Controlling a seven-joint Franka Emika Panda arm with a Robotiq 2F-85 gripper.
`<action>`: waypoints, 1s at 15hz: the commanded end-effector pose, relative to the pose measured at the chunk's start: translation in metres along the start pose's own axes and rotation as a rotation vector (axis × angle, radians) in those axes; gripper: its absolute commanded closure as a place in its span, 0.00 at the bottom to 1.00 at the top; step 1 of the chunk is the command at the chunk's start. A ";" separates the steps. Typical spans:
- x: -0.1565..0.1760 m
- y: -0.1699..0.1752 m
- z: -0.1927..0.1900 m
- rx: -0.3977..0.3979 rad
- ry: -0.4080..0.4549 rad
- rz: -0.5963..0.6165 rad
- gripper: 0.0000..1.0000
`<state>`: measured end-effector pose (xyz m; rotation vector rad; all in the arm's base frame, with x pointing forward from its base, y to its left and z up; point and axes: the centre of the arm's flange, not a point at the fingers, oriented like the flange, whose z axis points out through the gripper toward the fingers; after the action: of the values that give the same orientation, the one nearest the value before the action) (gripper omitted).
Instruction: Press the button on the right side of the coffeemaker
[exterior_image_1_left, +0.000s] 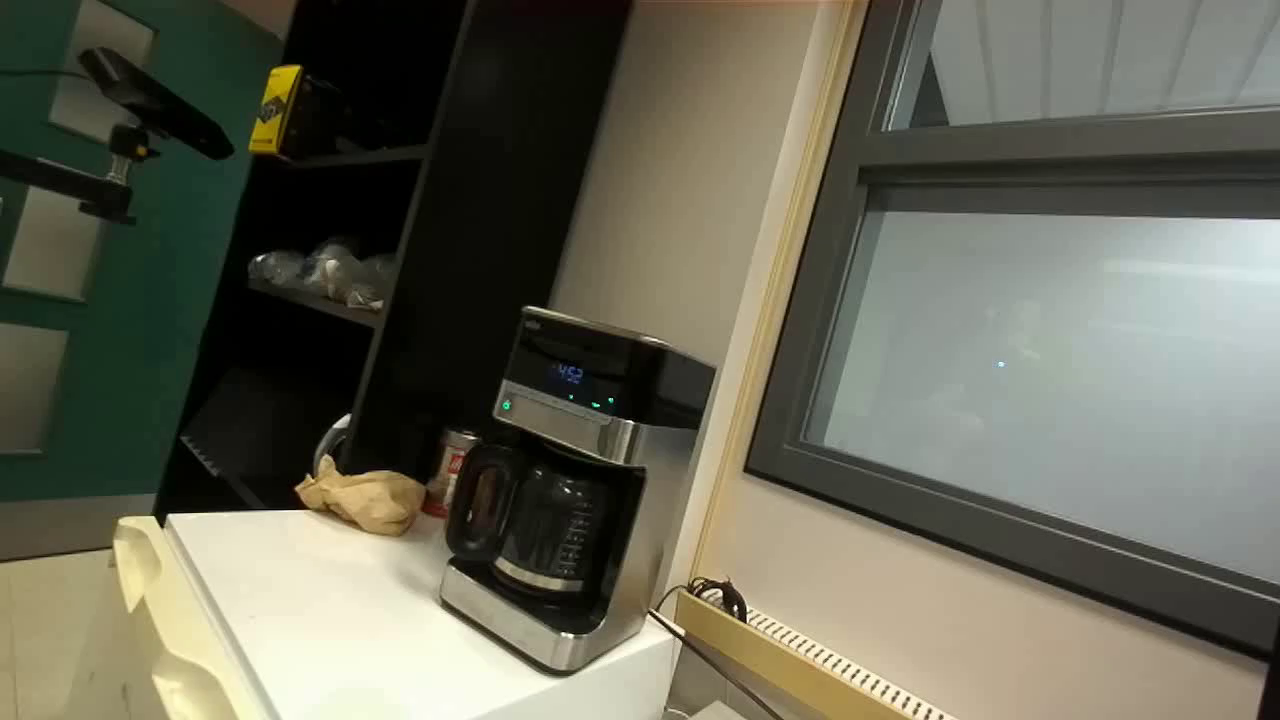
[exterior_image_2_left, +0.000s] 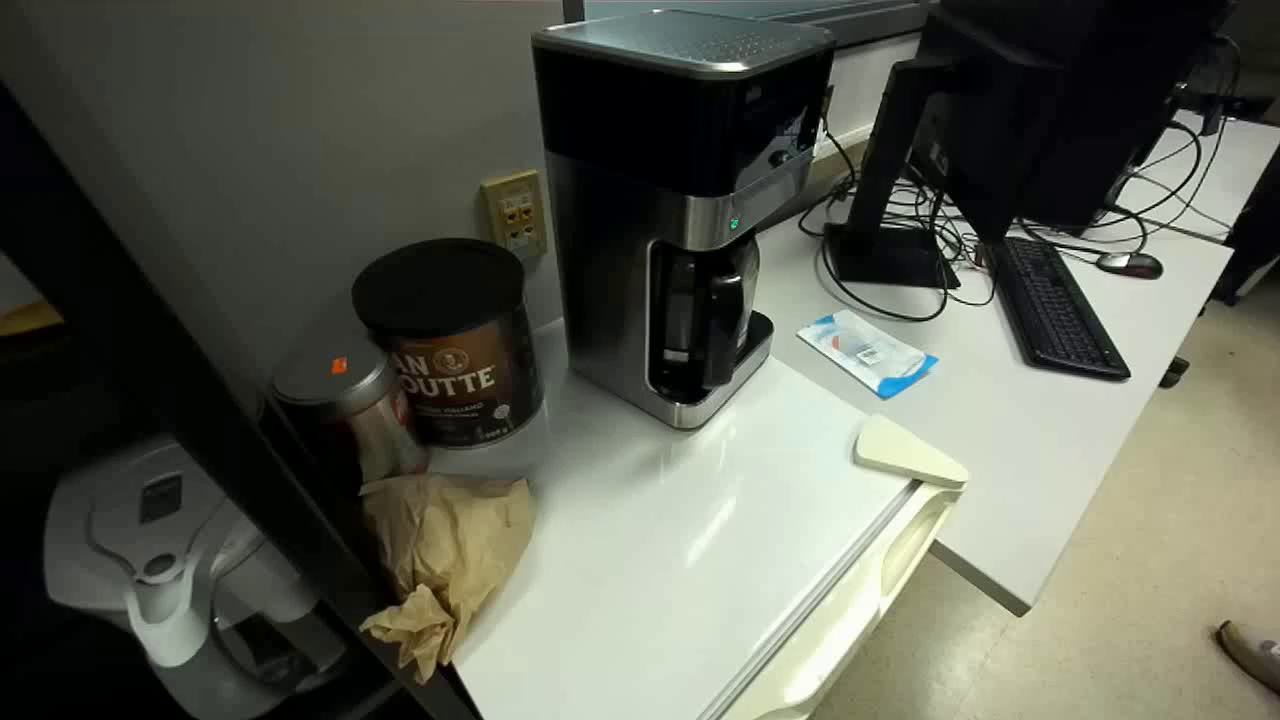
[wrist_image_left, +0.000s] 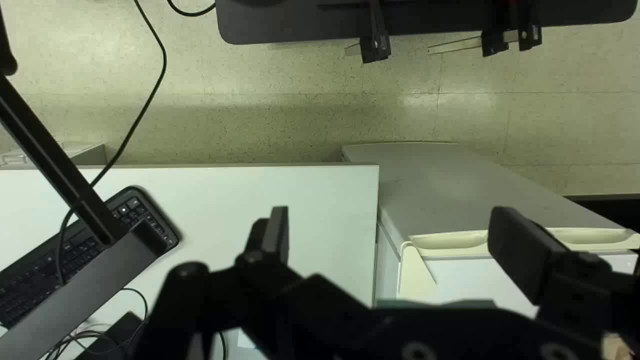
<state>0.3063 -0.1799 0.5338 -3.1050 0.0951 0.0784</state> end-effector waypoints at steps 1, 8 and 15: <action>0.000 0.000 0.000 0.000 0.000 0.000 0.00; 0.000 0.000 0.000 0.000 0.000 0.000 0.00; 0.022 -0.001 0.009 -0.058 0.025 -0.030 0.00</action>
<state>0.3122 -0.1797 0.5316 -3.1202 0.0863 0.0669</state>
